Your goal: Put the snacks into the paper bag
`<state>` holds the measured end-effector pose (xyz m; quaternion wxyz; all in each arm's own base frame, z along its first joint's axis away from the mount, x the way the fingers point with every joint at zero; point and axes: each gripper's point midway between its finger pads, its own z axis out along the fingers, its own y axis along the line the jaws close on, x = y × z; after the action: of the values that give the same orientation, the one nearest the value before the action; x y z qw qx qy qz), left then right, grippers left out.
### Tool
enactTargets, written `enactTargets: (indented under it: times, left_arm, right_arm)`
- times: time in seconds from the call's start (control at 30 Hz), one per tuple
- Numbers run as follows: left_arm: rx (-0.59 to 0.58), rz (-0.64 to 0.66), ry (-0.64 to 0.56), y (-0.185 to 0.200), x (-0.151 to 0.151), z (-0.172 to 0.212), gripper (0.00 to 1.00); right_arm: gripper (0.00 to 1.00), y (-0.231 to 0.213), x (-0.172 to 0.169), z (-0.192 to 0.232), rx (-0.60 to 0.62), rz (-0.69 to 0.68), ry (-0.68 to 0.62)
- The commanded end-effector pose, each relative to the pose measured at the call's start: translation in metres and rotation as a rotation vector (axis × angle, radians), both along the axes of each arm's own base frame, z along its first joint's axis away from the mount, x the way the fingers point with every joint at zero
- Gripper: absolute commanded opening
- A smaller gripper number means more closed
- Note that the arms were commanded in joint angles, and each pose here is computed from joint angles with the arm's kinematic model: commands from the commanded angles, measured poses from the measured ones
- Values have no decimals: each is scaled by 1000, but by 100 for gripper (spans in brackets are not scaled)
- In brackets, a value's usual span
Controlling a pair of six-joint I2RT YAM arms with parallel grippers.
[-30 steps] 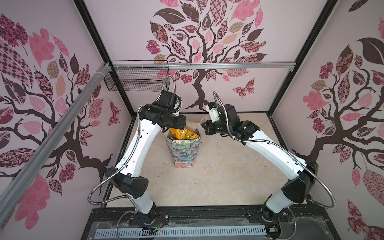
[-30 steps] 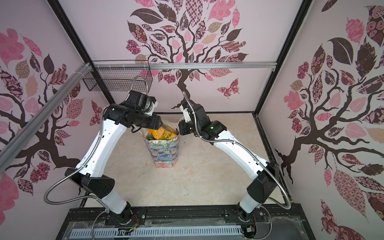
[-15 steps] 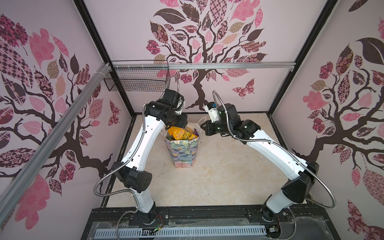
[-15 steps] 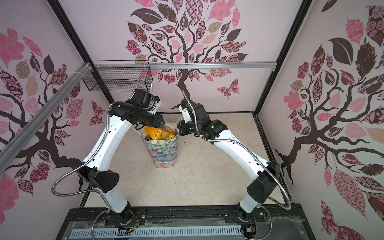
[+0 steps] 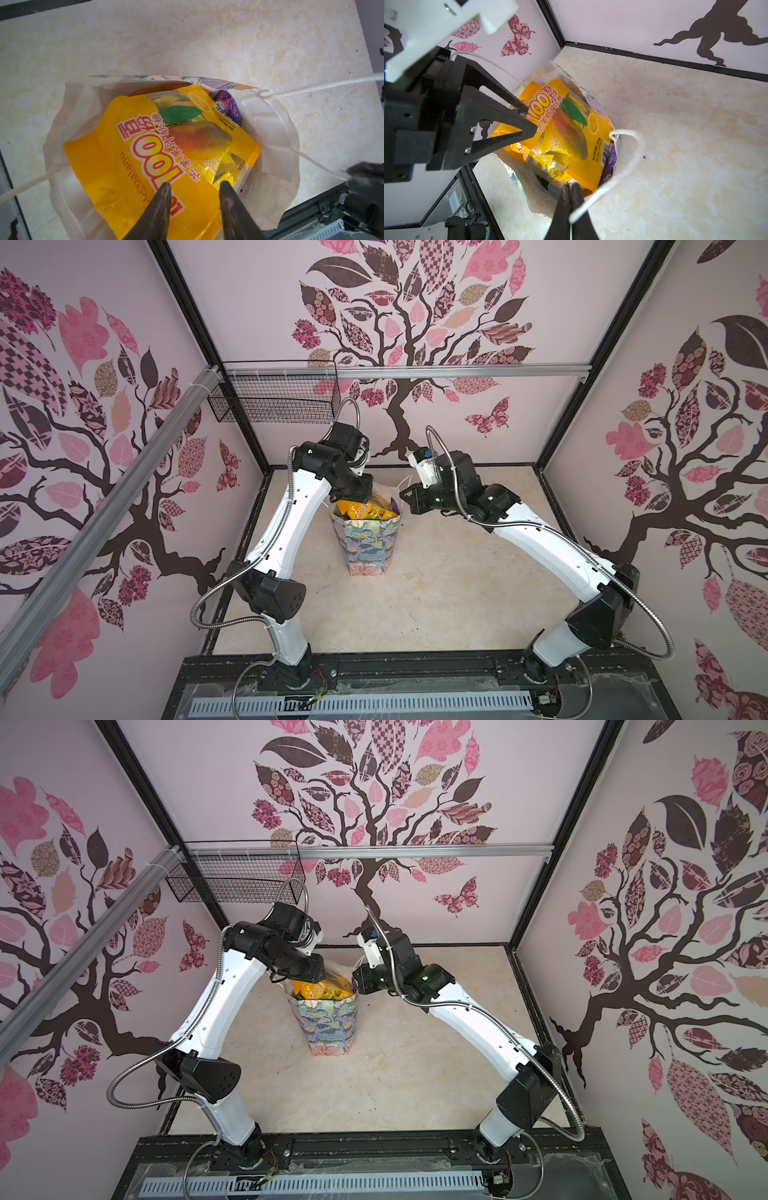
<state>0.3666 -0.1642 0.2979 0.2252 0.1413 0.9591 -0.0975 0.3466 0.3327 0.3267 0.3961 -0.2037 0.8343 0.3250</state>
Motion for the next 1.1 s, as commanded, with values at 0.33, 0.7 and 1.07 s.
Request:
enactTargets:
  times: [0.33,0.7,1.07]
  left_arm:
    - [74,27,97,17,-25,-24,34]
    - [73,9,177,8,-22,-79,29]
    - [134,16,171,7,6,-108,27]
  right_arm:
    - [0,-4,-19,55,89,69,-116]
    - [0,10,-39,68,109,154,-150]
    - [0,21,-45,63,58,169,-159]
